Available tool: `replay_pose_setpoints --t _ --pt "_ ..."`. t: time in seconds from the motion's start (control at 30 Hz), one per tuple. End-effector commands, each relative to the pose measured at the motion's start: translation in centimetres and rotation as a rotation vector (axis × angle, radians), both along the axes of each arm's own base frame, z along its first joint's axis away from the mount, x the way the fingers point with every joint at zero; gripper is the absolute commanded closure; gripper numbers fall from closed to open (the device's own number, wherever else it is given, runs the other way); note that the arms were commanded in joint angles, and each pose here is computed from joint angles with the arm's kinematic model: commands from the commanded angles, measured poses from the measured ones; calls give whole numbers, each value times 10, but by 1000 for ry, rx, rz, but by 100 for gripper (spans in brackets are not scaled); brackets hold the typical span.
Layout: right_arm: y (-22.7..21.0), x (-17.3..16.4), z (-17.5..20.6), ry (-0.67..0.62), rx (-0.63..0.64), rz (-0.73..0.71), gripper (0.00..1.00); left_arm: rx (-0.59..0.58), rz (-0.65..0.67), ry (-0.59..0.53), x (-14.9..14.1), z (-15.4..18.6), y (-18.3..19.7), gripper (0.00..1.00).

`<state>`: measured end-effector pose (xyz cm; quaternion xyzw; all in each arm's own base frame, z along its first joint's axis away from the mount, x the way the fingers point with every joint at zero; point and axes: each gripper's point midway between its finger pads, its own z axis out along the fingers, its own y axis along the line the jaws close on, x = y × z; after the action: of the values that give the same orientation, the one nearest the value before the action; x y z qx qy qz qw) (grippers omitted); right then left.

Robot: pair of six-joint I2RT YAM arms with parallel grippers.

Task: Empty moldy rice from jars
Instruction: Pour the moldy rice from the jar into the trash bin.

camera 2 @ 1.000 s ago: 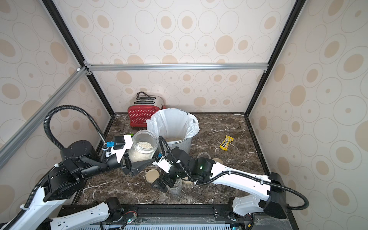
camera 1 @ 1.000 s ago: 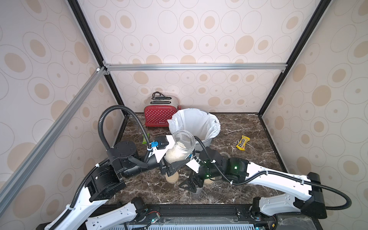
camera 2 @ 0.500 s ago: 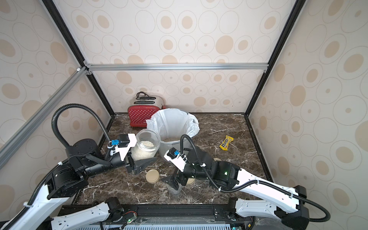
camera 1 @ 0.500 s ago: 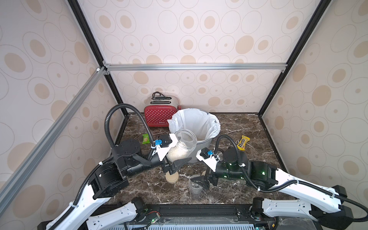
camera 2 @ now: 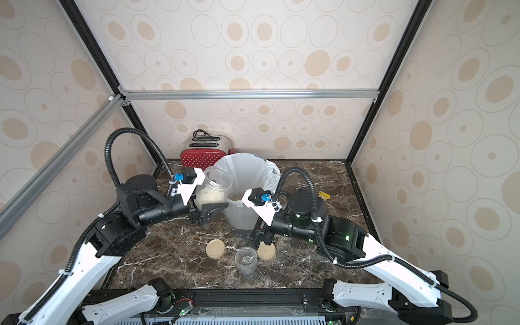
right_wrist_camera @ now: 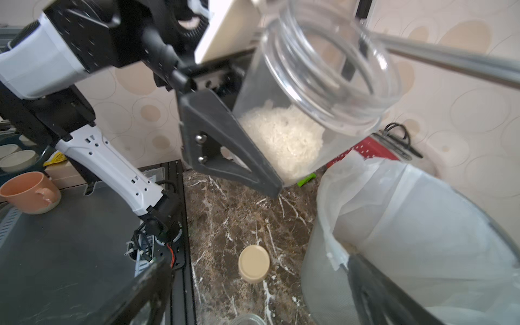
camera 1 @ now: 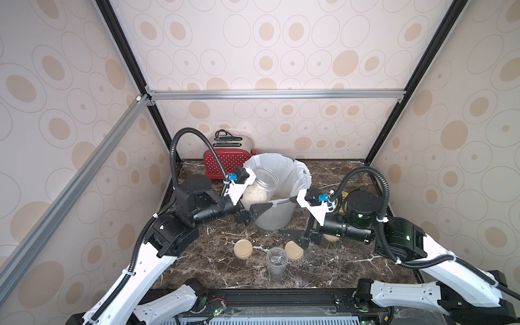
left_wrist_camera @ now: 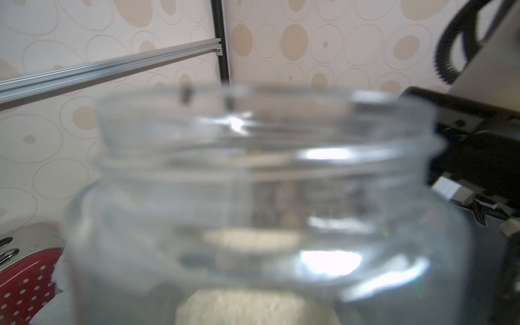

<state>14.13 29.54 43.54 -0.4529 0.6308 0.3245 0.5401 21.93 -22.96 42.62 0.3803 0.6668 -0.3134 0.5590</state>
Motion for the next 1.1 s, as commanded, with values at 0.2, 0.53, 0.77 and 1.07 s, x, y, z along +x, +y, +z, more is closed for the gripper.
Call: replay_pose_setpoints --t 0.2,0.53,0.77,1.07 --pt "3 37 36 -120 -15 65 1 -110 -134 -61 34 49 -10 63" --pt "11 110 50 -78 -51 106 12 -20 -147 -5 87 25 -7 62" --pt "23 133 49 -50 -113 172 21 90 -171 -26 111 3 -12 62" --pt "36 156 35 -22 -172 186 32 186 -182 -80 127 -13 -13 63"
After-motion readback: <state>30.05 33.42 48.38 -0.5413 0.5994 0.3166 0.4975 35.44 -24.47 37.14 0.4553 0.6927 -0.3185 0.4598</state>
